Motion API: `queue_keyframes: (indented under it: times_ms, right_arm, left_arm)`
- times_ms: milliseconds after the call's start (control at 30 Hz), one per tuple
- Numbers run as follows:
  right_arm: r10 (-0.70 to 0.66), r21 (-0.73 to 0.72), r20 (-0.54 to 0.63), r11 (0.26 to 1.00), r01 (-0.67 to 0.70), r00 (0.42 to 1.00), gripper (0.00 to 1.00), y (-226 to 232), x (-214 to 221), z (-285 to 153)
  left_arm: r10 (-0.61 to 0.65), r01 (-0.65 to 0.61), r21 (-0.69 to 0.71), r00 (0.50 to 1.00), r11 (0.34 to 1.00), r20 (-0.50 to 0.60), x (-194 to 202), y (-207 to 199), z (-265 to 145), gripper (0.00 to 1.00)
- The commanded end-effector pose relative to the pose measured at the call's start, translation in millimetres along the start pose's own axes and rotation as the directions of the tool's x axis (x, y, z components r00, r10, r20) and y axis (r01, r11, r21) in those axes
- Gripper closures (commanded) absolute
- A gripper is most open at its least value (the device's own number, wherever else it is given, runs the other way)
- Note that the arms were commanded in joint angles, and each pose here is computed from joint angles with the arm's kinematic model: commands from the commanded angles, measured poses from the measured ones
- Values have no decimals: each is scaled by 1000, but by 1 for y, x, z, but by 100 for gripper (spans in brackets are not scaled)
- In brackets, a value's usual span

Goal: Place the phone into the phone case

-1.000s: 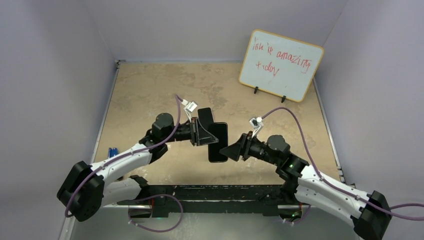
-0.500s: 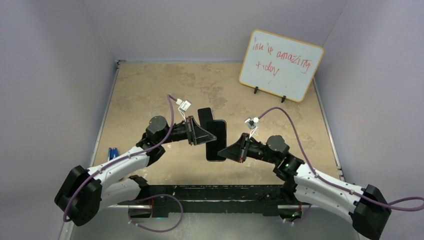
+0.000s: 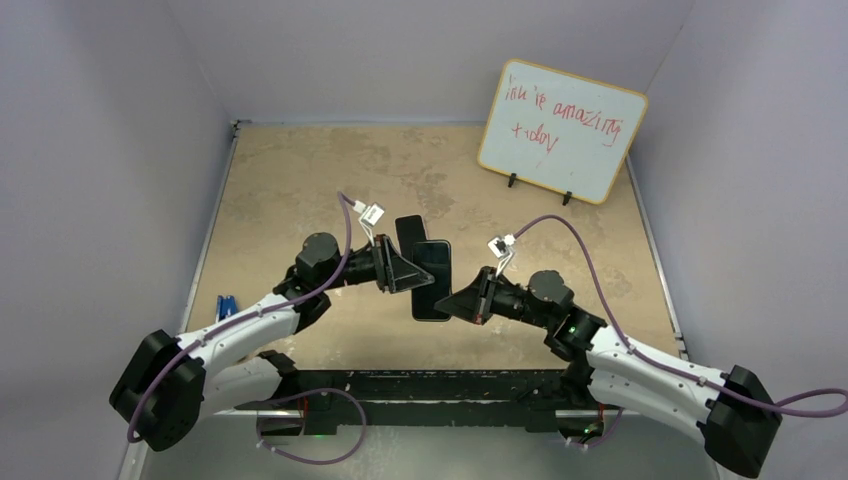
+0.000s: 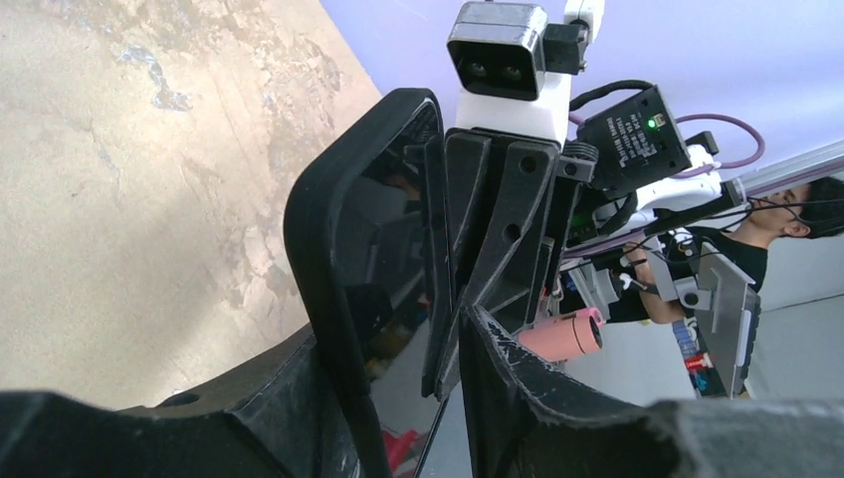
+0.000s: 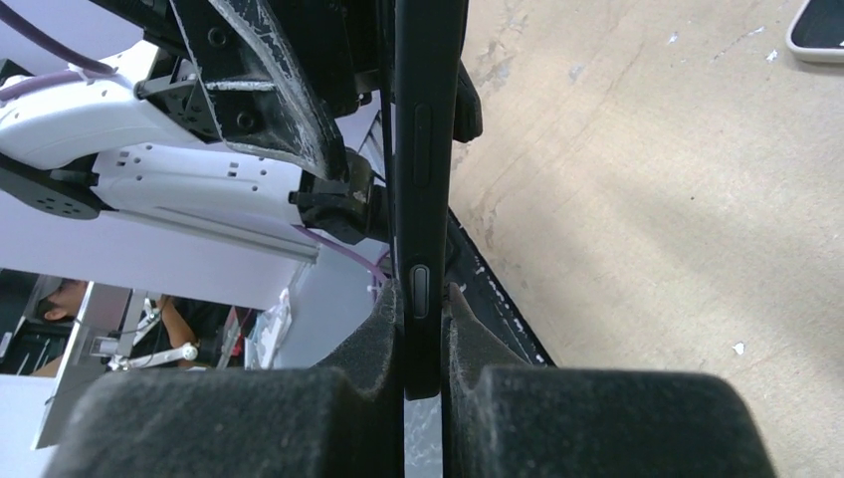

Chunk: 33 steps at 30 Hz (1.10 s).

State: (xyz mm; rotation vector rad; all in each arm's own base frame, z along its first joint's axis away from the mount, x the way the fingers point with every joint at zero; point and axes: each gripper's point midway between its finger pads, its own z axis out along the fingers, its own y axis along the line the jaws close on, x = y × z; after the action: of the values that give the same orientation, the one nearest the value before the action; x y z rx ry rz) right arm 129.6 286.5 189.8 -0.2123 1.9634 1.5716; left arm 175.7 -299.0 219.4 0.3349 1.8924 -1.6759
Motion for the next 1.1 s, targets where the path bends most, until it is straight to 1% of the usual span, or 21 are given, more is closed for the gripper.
queue_keyframes:
  times_ms: [0, 33, 100, 133, 200, 233, 267, 300, 333, 400, 467, 500, 533, 633, 700, 833, 900, 967, 1067]
  right_arm:
    - [-35, 14, 133, 999, 34, 991, 100, 15, -39, 7]
    - [-34, 25, 139, 999, 31, 990, 100, 12, -41, 8]
    - [-28, 45, 151, 999, 21, 988, 100, 8, -43, 9]
    - [-25, 55, 156, 998, 17, 988, 100, 6, -44, 10]
    - [-21, 61, 152, 998, 12, 988, 100, 5, -43, 11]
    - [-21, 66, 149, 998, 12, 989, 100, 3, -43, 11]
    - [-20, 71, 146, 997, 10, 989, 100, 2, -43, 12]
    - [-19, 79, 146, 997, 8, 989, 100, 1, -43, 12]
    - [-19, 85, 148, 996, 6, 989, 100, -1, -43, 11]
    - [-21, 108, 156, 994, 4, 988, 100, -7, -44, 10]
    - [-31, 143, 158, 990, 8, 987, 100, -14, -46, 8]
    - [-40, 165, 161, 986, 13, 986, 100, -18, -48, 6]
    - [-52, 189, 160, 982, 21, 986, 100, -23, -50, 5]
    - [-86, 281, 159, 959, 38, 983, 100, -38, -58, 0]
    - [-108, 345, 153, 937, 49, 982, 100, -50, -63, -4]
    - [-144, 485, 118, 872, 69, 983, 100, -80, -71, -14]
    - [-144, 531, 101, 845, 69, 984, 100, -94, -74, -15]
    - [-139, 558, 93, 828, 64, 986, 100, -106, -76, -16]
    - [-111, 578, 80, 815, 44, 991, 100, -121, -79, -15]
  left_arm:
    - [9, -9, 68, 1000, 998, 9, 5, -8, -1, 54]
    - [-2, 1, 68, 1000, 998, 8, 6, -6, -1, 54]
    - [-16, 16, 59, 1000, 998, 0, 10, -1, 0, 61]
    - [-22, 22, 52, 1000, 998, -5, 12, 2, 0, 67]
    - [-26, 26, 17, 1000, 1000, -14, 14, 9, 1, 83]
    - [-25, 25, -3, 999, 1000, -20, 16, 14, 1, 87]
    - [-22, 22, -10, 1000, 1000, -19, 16, 16, 1, 86]
    - [-15, 15, -17, 1000, 1000, -17, 15, 17, 1, 82]
    - [-1, 1, -23, 1000, 1000, -19, 13, 16, 1, 75]
    - [25, -27, -64, 999, 998, -33, 11, 21, 2, 59]
    - [61, -67, -121, 997, 990, -52, 6, 26, 2, 33]
    - [88, -96, -148, 994, 984, -58, 3, 28, 1, 25]
    - [107, -118, -180, 992, 977, -66, 0, 30, -1, 21]
    - [187, -205, -269, 978, 941, -90, -13, 34, -8, 15]
    - [223, -252, -349, 967, 903, -120, -20, 39, -17, 13]
    - [328, -366, -462, 931, 808, -162, -41, 45, -32, 12]
    - [362, -405, -500, 914, 766, -184, -49, 47, -39, 12]
    - [375, -415, -561, 907, 716, -192, -55, 56, -47, 11]
    - [342, -391, -645, 916, 657, -208, -58, 71, -58, 10]
